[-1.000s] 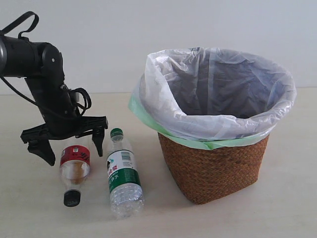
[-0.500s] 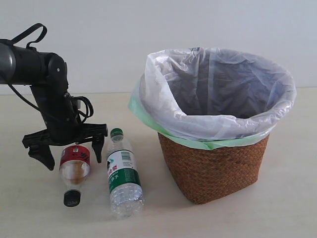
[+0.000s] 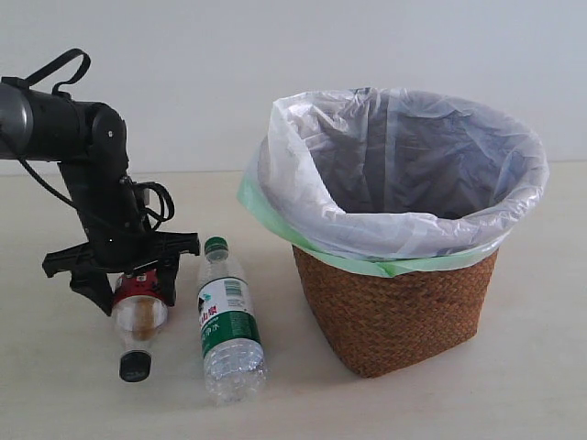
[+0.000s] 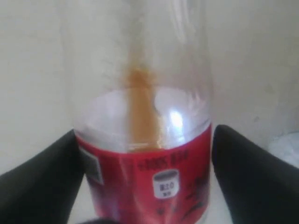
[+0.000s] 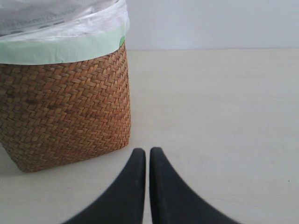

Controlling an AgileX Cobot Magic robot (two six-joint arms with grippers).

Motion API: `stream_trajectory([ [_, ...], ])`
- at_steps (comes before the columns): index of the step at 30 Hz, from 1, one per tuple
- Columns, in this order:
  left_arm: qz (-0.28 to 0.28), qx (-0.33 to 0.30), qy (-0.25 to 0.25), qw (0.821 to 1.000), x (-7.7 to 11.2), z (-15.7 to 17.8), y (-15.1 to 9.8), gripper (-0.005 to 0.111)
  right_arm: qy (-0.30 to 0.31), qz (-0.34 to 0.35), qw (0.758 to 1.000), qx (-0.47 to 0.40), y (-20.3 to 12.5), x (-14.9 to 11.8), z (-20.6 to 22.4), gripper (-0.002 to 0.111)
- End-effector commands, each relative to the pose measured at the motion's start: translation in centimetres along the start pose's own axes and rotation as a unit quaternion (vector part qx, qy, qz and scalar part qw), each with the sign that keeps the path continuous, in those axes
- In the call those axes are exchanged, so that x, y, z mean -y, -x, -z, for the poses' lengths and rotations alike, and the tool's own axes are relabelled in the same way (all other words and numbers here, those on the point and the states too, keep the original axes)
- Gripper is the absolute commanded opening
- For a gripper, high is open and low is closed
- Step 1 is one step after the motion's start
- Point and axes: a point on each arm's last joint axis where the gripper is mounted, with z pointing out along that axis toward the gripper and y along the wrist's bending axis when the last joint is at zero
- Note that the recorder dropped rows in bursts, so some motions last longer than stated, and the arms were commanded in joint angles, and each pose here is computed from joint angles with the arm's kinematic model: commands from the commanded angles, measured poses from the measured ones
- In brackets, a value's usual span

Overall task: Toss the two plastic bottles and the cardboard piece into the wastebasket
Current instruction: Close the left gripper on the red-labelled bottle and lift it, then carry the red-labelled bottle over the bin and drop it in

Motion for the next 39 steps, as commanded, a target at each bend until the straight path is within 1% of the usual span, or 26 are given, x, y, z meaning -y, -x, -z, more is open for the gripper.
stream_trajectory([
  [1,0.006,0.015,-0.004,1.0,0.1,-0.1,0.3,0.06,-0.004,0.004,1.0,0.006,0.1,0.0,0.0,0.0],
  [8,0.005,0.019,-0.006,1.0,0.2,-0.8,0.5,0.059,-0.004,0.004,1.0,0.006,0.1,0.0,0.0,0.0],
  [11,0.005,0.009,-0.002,1.0,0.2,-1.5,0.5,0.056,-0.004,0.004,1.0,0.006,0.1,0.0,0.0,0.0],
  [13,0.001,0.004,0.008,1.0,0.0,-1.8,0.5,0.048,-0.004,0.004,1.0,0.006,0.1,0.0,0.0,0.0],
  [14,-0.012,0.011,0.027,0.999,-0.4,-1.7,0.6,0.034,-0.004,0.004,1.0,0.006,0.1,0.0,0.0,0.0],
  [15,-0.017,0.01,0.035,0.999,-0.5,-1.7,0.6,0.025,-0.004,0.004,1.0,0.006,0.1,0.0,0.0,0.0],
  [16,-0.024,0.006,0.051,0.998,-0.9,-1.7,0.6,0.011,-0.004,0.004,1.0,0.006,0.1,0.0,0.0,0.0],
  [17,-0.028,0.003,0.06,0.998,-1.0,-1.7,0.5,0.004,-0.004,0.004,1.0,0.006,0.1,0.0,0.0,0.0],
  [19,-0.036,-0.009,0.084,0.996,-1.5,-1.4,0.3,0.004,-0.004,0.004,1.0,0.006,0.1,0.0,0.0,0.0],
  [20,-0.045,-0.003,0.106,0.993,-1.9,-0.6,0.3,0.004,-0.004,0.004,1.0,0.006,0.1,0.0,0.0,0.0],
  [21,-0.048,0.006,0.112,0.992,-2.1,0.4,0.2,0.004,-0.004,0.004,1.0,0.006,0.1,0.0,0.0,0.0],
  [22,-0.05,0.02,0.113,0.992,-2.2,1.4,0.1,0.004,-0.004,0.004,1.0,0.006,0.1,0.0,0.0,0.0],
  [25,-0.064,0.116,0.073,0.988,-2.2,6.2,-0.7,0.004,-0.004,0.004,1.0,0.006,0.1,0.0,0.0,0.0],
  [26,-0.084,0.158,0.062,0.982,-2.4,8.0,-1.3,0.004,-0.004,0.004,1.0,0.006,0.1,0.0,0.0,0.0],
  [27,-0.088,0.19,0.049,0.977,-2.6,9.4,-2.0,0.004,-0.004,0.004,1.0,0.006,0.1,0.0,0.0,0.0],
  [29,-0.102,0.266,0.03,0.958,-3.2,11.6,-3.5,0.004,-0.004,0.004,1.0,0.006,0.1,0.0,0.0,0.0],
  [31,-0.104,0.306,0.011,0.946,-3.7,12.6,-4.4,0.004,-0.004,0.004,1.0,0.006,0.1,0.0,0.0,0.0],
  [36,-0.093,0.373,-0.016,0.923,-5.7,14.1,-6.5,0.004,-0.004,0.004,1.0,0.006,0.1,0.0,0.0,0.0],
  [39,-0.091,0.427,-0.031,0.899,-7.3,14.8,-8.0,0.004,-0.004,0.004,1.0,0.006,0.1,0.0,0.0,0.0],
])
